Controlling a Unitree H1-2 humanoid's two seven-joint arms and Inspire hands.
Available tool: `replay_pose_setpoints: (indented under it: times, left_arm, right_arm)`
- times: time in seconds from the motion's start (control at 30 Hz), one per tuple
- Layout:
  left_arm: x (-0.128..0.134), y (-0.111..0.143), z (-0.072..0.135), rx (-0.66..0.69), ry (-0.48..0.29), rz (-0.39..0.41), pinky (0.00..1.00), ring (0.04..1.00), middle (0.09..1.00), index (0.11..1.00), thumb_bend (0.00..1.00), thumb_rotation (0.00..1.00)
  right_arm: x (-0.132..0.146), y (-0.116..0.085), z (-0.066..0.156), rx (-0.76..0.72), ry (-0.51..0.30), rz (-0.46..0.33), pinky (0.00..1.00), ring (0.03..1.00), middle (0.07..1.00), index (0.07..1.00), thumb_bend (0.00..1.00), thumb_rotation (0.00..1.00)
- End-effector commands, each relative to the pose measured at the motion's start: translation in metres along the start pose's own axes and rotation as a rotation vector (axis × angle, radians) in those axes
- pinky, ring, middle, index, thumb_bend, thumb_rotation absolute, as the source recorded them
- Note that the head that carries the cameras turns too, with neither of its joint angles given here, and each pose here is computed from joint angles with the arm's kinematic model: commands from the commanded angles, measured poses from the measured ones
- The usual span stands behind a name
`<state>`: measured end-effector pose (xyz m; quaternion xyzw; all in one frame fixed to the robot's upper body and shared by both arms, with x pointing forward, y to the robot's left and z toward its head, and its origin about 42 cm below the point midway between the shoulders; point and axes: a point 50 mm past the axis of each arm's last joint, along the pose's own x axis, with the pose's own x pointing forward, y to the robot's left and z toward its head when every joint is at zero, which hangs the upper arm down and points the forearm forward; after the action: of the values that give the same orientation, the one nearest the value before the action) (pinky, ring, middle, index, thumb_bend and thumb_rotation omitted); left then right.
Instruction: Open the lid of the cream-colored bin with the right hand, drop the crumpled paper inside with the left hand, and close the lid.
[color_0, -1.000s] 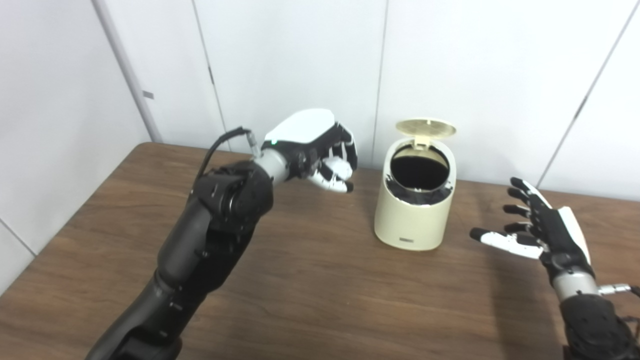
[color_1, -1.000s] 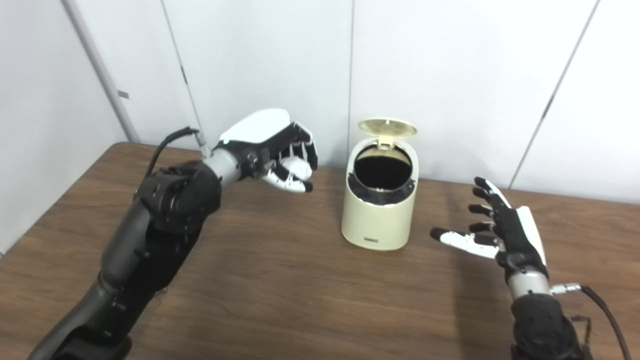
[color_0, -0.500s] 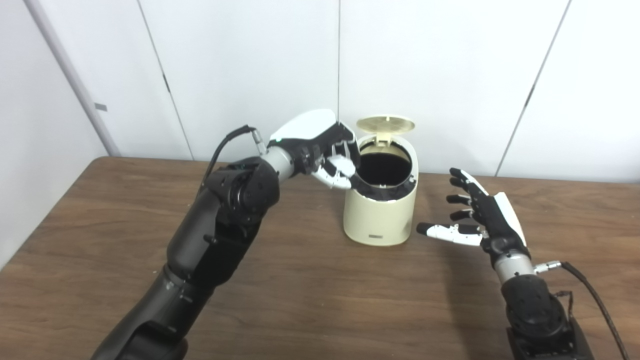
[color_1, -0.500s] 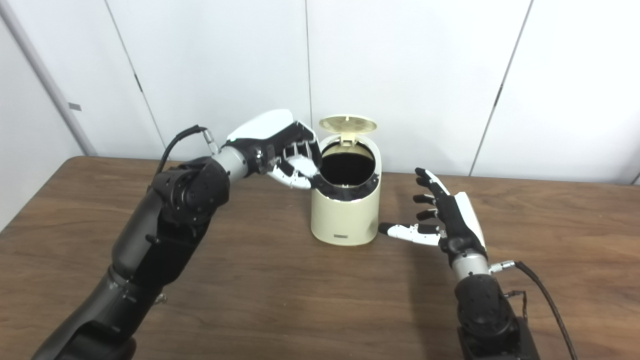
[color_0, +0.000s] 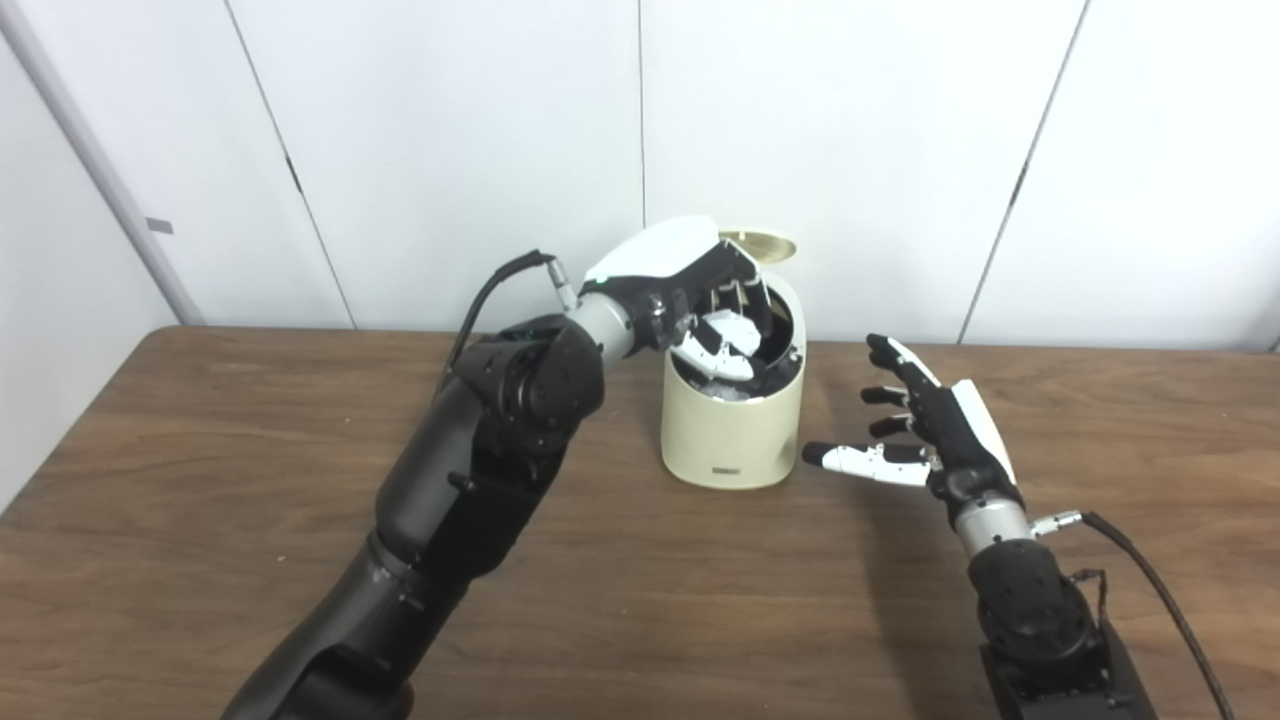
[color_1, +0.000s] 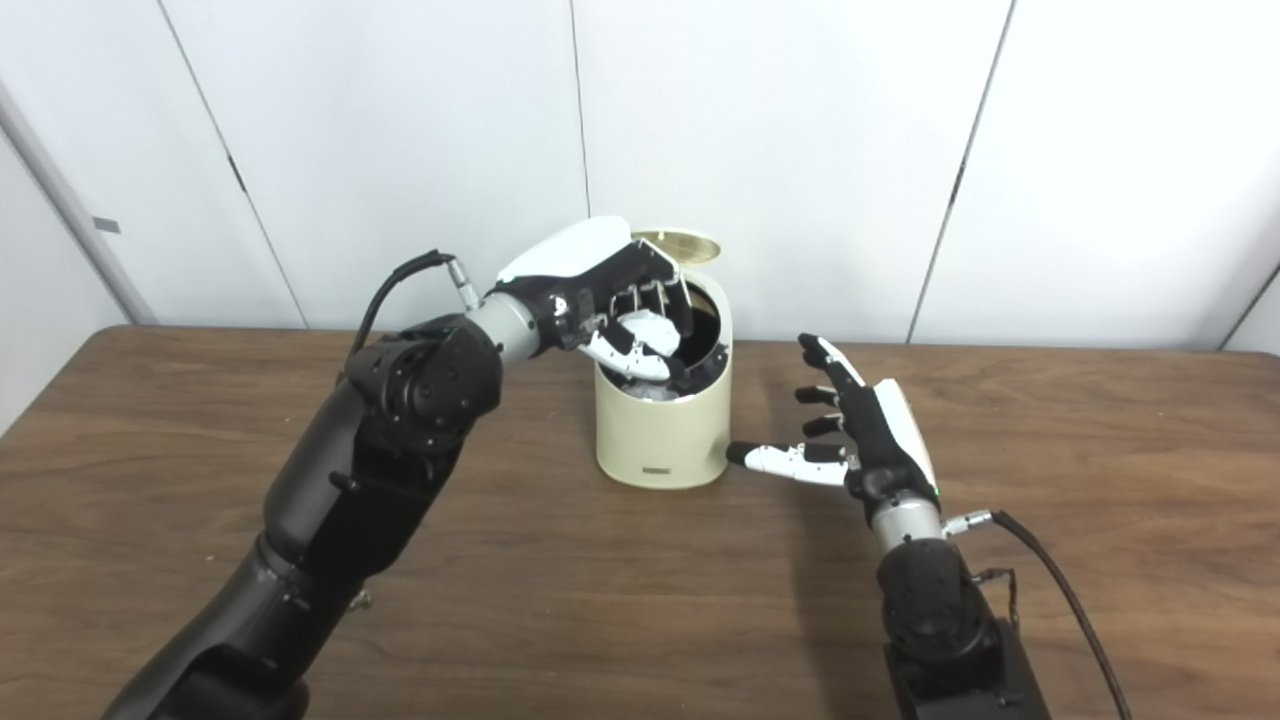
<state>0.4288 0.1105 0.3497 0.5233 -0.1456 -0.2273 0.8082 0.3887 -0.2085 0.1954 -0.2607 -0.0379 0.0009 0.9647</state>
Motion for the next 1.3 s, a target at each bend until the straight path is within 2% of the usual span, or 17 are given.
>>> replay_pose_setpoints:
  times: [0.0, 0.23, 0.37, 0.6, 0.73, 0.9, 1.13, 1.27]
  left_arm:
    - [0.008, 0.026, 0.019, 0.042, -0.041, 0.098, 0.28, 0.379, 0.471, 0.526, 0.50, 0.00]
    - [0.018, 0.011, 0.028, 0.065, -0.051, 0.171, 0.30, 0.383, 0.470, 0.520, 0.50, 0.00]
    - [0.023, 0.000, 0.021, 0.078, -0.048, 0.191, 0.32, 0.382, 0.480, 0.506, 0.50, 0.00]
    - [0.029, -0.003, 0.013, 0.151, -0.056, 0.234, 0.34, 0.397, 0.516, 0.481, 0.50, 0.00]
    - [0.031, -0.008, 0.009, 0.221, -0.057, 0.246, 0.31, 0.382, 0.508, 0.498, 0.50, 0.00]
    - [0.032, -0.011, 0.003, 0.307, -0.031, 0.234, 0.30, 0.374, 0.495, 0.501, 0.50, 0.00]
    - [0.031, -0.011, -0.004, 0.348, -0.013, 0.226, 0.28, 0.365, 0.497, 0.521, 0.50, 0.00]
    - [0.030, -0.010, -0.006, 0.378, 0.031, 0.166, 0.29, 0.362, 0.489, 0.538, 0.50, 0.00]
  right_arm:
    - [0.006, -0.008, 0.020, 0.004, -0.090, -0.036, 0.62, 0.783, 0.907, 0.912, 0.85, 0.26]
    - [0.006, -0.008, 0.022, 0.009, -0.088, -0.040, 0.61, 0.790, 0.903, 0.910, 0.85, 0.26]
    - [0.004, -0.010, 0.022, 0.013, -0.092, -0.046, 0.61, 0.790, 0.899, 0.906, 0.85, 0.25]
    - [0.002, -0.014, 0.023, 0.002, -0.084, -0.047, 0.61, 0.790, 0.906, 0.913, 0.83, 0.24]
    - [0.002, -0.014, 0.025, 0.003, -0.092, -0.047, 0.60, 0.782, 0.896, 0.908, 0.83, 0.24]
    - [0.000, -0.016, 0.027, 0.000, -0.092, -0.046, 0.60, 0.784, 0.900, 0.909, 0.84, 0.25]
    - [0.001, -0.017, 0.026, -0.013, -0.089, -0.053, 0.58, 0.767, 0.885, 0.900, 0.85, 0.27]
    - [0.000, -0.016, 0.026, -0.011, -0.093, -0.046, 0.58, 0.765, 0.883, 0.902, 0.85, 0.28]
